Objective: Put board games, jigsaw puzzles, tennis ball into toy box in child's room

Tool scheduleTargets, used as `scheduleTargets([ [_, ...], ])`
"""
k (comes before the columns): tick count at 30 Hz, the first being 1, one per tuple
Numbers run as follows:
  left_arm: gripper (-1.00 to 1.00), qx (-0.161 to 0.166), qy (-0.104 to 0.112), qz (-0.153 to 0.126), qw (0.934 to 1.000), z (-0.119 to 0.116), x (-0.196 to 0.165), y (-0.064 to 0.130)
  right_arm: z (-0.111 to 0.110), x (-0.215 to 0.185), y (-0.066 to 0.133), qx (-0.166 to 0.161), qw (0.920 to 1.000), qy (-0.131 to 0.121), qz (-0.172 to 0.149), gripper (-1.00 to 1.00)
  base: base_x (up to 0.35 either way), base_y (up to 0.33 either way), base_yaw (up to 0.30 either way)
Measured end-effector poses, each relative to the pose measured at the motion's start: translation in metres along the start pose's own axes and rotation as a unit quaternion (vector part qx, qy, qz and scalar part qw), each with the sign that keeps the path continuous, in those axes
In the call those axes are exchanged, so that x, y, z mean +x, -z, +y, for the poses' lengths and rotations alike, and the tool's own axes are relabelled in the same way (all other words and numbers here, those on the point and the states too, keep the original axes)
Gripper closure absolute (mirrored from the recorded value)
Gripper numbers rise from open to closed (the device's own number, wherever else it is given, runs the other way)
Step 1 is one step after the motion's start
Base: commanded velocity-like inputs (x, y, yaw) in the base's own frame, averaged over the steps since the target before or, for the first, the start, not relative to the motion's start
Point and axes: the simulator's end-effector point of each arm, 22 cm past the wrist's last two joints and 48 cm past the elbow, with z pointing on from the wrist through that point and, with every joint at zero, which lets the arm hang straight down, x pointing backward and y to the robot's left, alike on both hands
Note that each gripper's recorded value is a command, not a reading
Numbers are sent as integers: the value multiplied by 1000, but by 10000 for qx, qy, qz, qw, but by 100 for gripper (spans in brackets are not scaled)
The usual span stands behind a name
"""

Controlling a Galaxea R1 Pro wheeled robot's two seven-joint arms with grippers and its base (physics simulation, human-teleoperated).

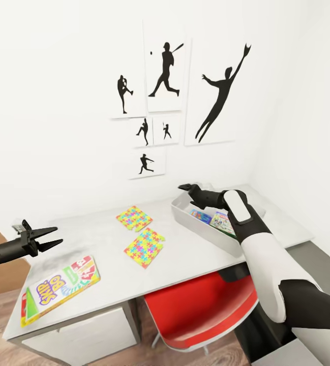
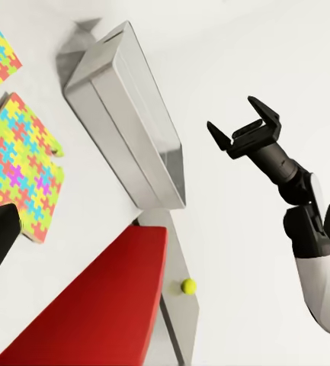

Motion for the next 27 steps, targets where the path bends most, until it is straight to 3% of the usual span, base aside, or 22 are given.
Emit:
scheduleTargets([
  [7,-100,-41,-76,-40,10000,-5,-4,9,-8,5,14,-8,10000,73,-40,-100,-14,6,70],
  [18,-100,-66,-173,-84,9998,-14,-9,18,21,20,56,-400,9973,611,-23,-100,-71,38,70],
  [27,-100,-57,-343,-97,9993,-20,-9,21,14,38,66,-384,9972,624,117,-100,-66,41,72],
])
